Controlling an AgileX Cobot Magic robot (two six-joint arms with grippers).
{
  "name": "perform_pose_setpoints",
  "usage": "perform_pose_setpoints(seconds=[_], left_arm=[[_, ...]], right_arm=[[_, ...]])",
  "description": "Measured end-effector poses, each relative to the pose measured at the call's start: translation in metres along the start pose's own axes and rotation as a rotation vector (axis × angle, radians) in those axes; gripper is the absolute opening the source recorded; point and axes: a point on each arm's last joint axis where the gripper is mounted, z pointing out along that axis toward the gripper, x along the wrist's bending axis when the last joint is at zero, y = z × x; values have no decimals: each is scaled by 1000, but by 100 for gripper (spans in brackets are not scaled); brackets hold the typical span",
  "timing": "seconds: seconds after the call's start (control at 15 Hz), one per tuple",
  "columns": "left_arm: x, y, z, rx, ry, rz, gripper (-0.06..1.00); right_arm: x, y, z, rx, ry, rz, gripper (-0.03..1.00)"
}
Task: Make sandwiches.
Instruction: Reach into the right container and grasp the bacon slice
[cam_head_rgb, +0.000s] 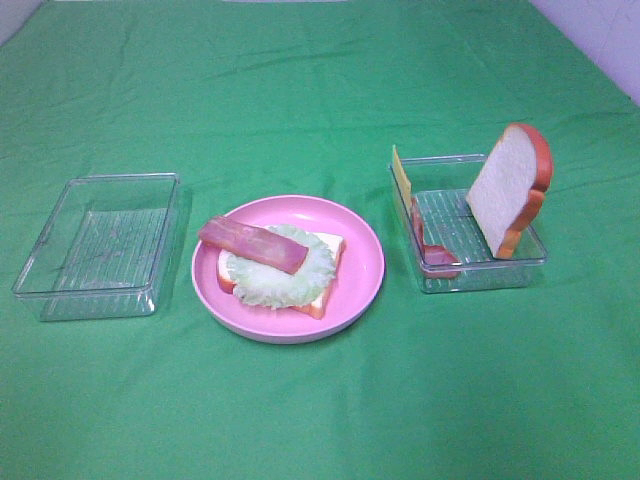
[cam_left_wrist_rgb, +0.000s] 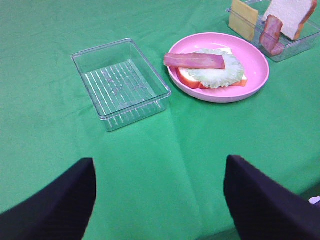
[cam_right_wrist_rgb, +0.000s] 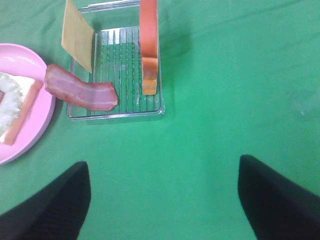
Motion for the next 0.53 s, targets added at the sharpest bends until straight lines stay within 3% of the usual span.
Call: perform_pose_setpoints(seconds=[0.13, 0.33, 0.53], left_arm=[[0, 0, 0, 0, 0, 0, 69], [0, 0, 0, 0, 0, 1, 69], [0, 0, 0, 0, 0, 3, 69]], right_arm=[[0, 54, 38, 124, 68, -3, 76], [3, 90, 72, 269, 146, 10, 76], [36, 115, 109, 411, 184, -125, 76]])
